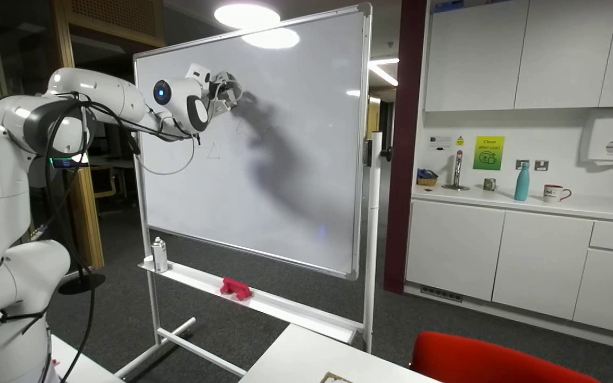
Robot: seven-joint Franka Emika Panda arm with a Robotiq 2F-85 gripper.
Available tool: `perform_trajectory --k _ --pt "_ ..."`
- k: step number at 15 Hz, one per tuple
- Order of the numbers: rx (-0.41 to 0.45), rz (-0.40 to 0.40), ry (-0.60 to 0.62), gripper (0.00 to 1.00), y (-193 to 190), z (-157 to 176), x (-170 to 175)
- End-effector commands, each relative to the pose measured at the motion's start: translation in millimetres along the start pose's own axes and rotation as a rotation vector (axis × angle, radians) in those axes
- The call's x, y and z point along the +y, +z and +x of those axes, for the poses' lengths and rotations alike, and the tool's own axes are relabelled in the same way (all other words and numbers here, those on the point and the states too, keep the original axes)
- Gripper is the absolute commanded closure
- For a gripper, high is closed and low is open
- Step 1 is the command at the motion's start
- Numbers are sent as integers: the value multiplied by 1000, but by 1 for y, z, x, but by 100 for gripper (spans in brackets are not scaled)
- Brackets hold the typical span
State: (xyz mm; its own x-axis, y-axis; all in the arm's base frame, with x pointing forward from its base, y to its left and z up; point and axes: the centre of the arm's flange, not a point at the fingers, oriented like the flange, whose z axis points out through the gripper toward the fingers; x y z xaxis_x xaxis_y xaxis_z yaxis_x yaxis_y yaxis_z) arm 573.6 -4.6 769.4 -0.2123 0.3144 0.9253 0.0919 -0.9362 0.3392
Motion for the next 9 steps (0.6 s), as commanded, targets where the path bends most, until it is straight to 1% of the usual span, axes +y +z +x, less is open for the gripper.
perform_trajectory --k 1,3,5,6,9 --pt "41 -99 28 65 0 7 61" --pt "45 -126 34 65 -2 4 75" --pt "43 -127 27 65 -3 -3 76" --pt "39 -121 23 65 -3 -6 73" --pt "32 -76 -17 65 -6 -21 47"
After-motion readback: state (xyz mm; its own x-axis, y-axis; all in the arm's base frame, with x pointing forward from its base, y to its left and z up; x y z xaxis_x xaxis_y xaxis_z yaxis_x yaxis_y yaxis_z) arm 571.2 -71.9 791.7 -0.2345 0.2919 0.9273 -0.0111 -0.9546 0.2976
